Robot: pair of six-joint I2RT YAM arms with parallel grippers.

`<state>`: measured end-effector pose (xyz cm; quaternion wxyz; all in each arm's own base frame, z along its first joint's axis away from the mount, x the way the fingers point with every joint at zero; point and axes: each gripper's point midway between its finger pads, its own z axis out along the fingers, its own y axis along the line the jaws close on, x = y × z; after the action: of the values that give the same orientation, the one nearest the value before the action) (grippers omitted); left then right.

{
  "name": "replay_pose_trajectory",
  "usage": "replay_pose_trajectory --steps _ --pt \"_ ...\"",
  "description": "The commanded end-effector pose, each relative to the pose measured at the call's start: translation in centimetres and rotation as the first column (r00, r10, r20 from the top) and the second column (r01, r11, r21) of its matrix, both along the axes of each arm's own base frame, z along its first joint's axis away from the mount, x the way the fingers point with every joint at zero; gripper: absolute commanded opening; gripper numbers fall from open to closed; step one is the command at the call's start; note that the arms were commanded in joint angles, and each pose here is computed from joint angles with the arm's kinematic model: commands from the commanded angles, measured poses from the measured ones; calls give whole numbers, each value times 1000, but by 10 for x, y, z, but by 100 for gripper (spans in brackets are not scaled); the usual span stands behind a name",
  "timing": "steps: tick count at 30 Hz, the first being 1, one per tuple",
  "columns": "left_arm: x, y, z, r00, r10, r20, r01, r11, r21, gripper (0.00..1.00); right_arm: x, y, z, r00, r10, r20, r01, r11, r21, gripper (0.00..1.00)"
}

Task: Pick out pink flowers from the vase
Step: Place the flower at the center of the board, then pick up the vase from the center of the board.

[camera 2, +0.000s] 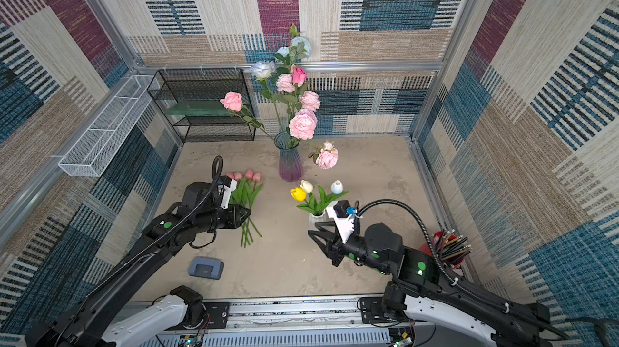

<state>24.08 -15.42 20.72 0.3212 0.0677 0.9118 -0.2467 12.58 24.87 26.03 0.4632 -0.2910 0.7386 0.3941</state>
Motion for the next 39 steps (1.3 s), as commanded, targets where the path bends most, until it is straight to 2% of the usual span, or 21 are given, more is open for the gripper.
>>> replay_pose_trajectory --steps 1,8,14,18,23,26,32,35,39 --pt "-21 12 -6 998 -61 28 59 994 87 32 -2 10 -13 1000 -22 7 21 995 95 39" --pt "-36 19 -2 989 -87 119 78 994 78 34 10 7 -77 989 -125 -77 138 970 201 43" --pt "-38 14 0 984 -104 145 96 994 60 34 23 -10 -101 978 -206 -38 208 943 259 33" --pt "-41 12 1 980 -114 161 107 993 56 34 31 -10 -116 982 -187 -19 187 961 202 26" --pt "-41 11 2 979 -120 165 113 992 51 34 19 13 -128 997 -27 71 22 997 72 19" --pt "-41 11 2 979 -116 170 110 993 49 34 14 25 -137 994 45 100 -46 999 0 16" --pt "-39 10 0 981 -117 157 110 993 50 34 30 33 -140 972 17 234 -3 998 -59 1" --pt "-38 9 -2 981 -119 151 112 992 52 34 41 38 -144 964 -5 265 25 997 -74 0" --pt "-38 9 -3 981 -121 152 114 992 54 34 52 35 -139 953 -76 295 88 996 -25 0"
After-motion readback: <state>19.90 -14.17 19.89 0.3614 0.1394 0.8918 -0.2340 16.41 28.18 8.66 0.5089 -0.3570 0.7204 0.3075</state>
